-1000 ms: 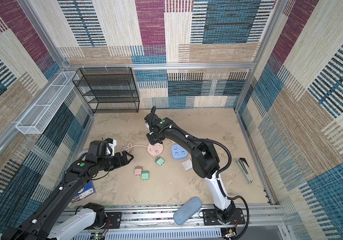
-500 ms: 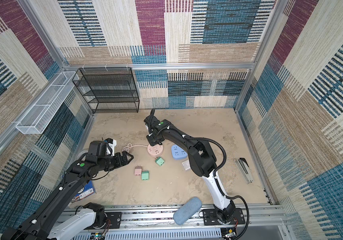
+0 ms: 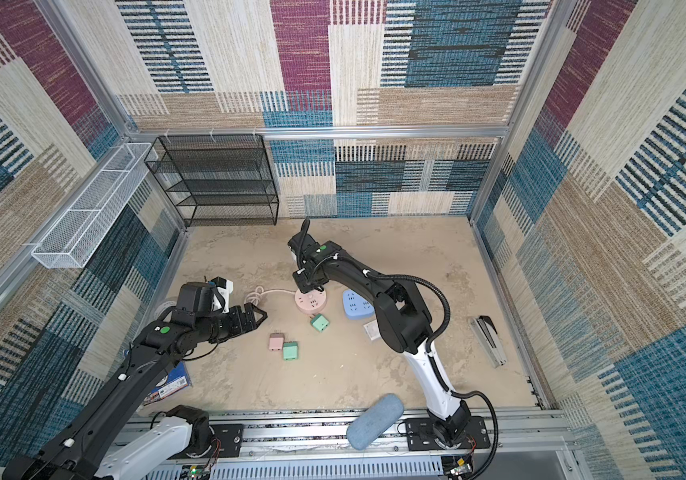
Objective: Insert the plug
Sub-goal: 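Lower the teal adapter's prongs toward the pink power strip's socket with the right gripper, then press the teal adapter down into the pink strip socket with the right gripper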
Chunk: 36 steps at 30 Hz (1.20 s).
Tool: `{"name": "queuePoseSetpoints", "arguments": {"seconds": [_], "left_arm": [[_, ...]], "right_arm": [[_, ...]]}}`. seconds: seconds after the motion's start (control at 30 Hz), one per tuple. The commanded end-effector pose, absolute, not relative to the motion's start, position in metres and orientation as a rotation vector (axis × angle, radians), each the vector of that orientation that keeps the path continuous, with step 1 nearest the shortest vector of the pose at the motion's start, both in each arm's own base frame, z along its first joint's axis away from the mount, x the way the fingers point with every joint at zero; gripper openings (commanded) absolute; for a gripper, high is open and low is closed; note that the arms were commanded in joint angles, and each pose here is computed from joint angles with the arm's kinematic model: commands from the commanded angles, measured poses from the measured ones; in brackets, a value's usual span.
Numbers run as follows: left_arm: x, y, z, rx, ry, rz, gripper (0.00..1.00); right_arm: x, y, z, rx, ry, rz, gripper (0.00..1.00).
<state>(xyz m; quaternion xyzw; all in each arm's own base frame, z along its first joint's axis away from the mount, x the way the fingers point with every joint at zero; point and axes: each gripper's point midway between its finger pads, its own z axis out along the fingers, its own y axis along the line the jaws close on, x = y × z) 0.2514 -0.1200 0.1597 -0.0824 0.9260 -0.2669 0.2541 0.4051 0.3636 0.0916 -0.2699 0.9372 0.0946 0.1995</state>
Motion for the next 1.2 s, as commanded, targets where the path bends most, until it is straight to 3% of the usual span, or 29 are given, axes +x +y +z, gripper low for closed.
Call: {"name": "queuePoseSetpoints", "arguments": {"seconds": [0.0, 1.17], "left_arm": [[0.250, -0.120, 0.160, -0.206, 2.515, -0.721, 0.91], [0.254, -0.129, 0.149, -0.198, 2.560, -0.764, 0.91]], "right_arm": [[0.406, 0.361, 0.086, -0.744, 2.643, 0.228, 0.00], [0.368, 0.350, 0.032, -0.743, 2.816, 0.165, 0.00]]}}
